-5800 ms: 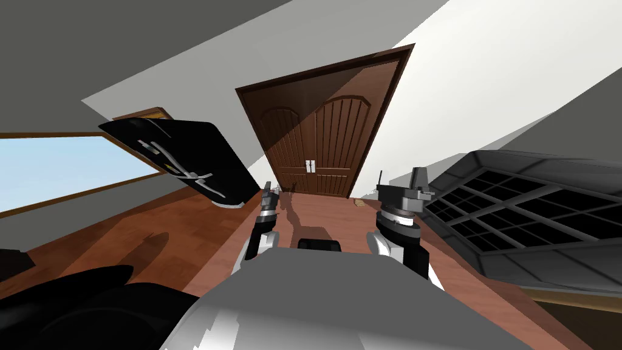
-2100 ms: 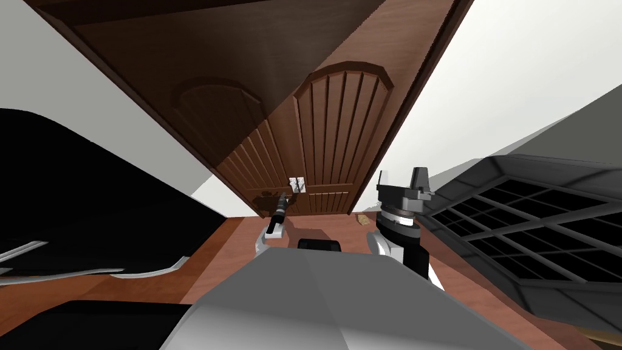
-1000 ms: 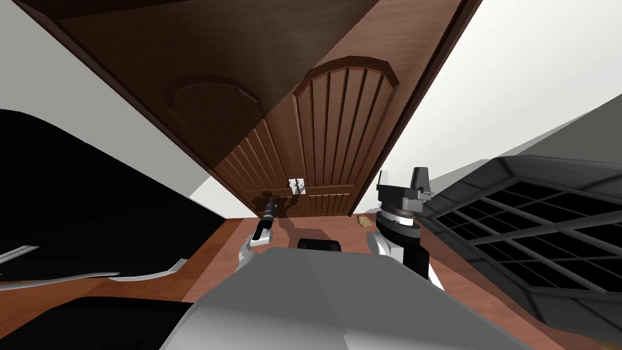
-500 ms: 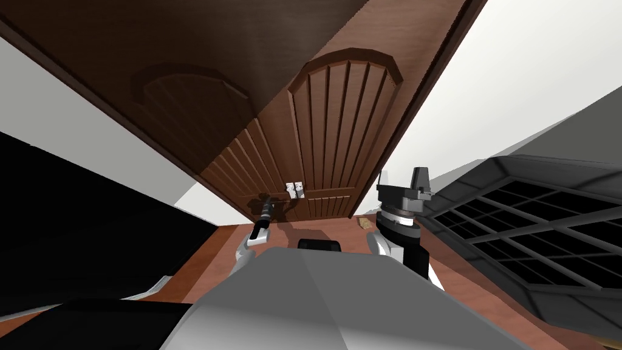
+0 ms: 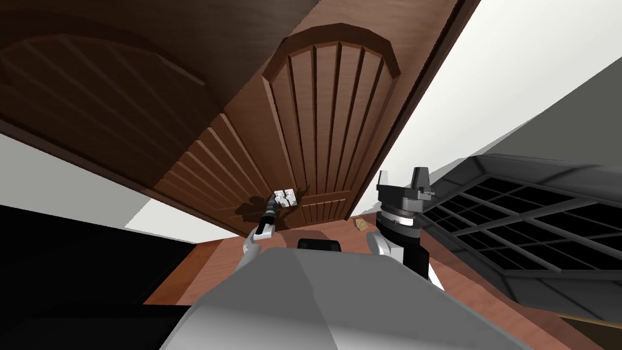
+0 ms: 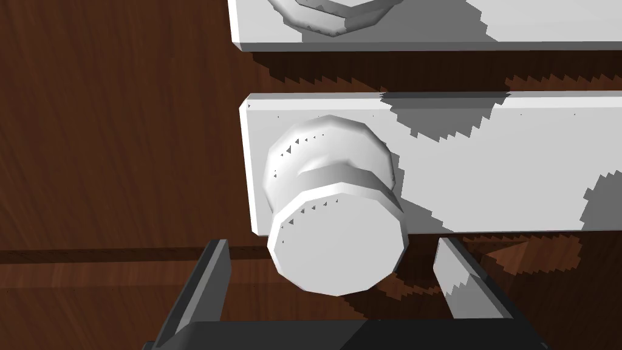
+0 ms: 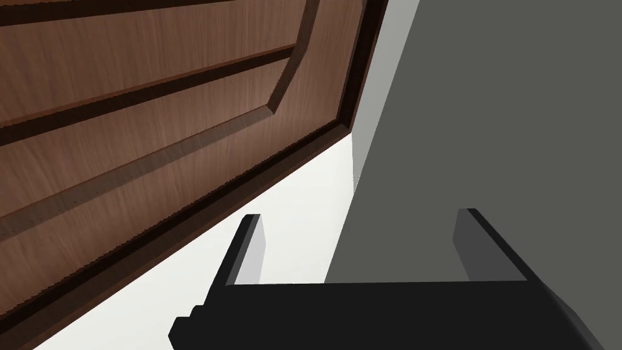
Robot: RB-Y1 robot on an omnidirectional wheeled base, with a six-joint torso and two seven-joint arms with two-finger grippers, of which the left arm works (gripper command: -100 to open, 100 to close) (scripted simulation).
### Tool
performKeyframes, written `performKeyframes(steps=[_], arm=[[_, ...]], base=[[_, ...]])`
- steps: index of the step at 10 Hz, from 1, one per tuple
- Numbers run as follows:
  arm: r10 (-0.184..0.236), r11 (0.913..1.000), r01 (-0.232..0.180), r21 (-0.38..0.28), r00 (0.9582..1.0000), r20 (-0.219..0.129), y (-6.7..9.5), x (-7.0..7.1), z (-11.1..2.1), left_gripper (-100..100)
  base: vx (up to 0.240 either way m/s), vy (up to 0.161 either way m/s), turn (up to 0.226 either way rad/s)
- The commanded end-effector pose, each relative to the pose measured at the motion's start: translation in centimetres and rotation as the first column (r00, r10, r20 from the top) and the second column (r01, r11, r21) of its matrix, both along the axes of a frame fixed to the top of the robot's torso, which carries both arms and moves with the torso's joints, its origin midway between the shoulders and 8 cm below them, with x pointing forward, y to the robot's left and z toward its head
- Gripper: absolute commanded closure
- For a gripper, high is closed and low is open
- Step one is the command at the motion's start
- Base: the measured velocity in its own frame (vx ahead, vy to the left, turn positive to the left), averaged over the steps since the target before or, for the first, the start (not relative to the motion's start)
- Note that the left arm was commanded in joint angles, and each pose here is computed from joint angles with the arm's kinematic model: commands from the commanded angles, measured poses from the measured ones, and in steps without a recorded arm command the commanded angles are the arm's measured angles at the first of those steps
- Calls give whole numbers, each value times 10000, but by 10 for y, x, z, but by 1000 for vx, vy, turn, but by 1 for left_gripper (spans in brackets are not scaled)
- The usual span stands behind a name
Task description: Pull the door open
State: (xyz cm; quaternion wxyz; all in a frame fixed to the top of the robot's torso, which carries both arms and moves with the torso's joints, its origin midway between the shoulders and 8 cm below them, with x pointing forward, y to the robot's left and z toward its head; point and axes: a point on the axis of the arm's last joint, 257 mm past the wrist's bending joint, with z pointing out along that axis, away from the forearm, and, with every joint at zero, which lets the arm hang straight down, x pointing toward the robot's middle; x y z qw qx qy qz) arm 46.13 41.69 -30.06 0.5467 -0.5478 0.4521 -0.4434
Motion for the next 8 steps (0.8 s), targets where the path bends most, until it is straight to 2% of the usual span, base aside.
performKeyframes(steps=[1,2,7,8], arm=[[0,10000,0,0,10000,0,0,0,0,-100],[0,10000,0,0,10000,0,0,0,0,100],[0,10000,0,0,10000,0,0,0,0,100],[289,9995,-286,114,9992,-279,19,-13,-10,100]], base=[[90,-43,-25],[-11,4,27],[-17,6,-7],[-111,43,95]])
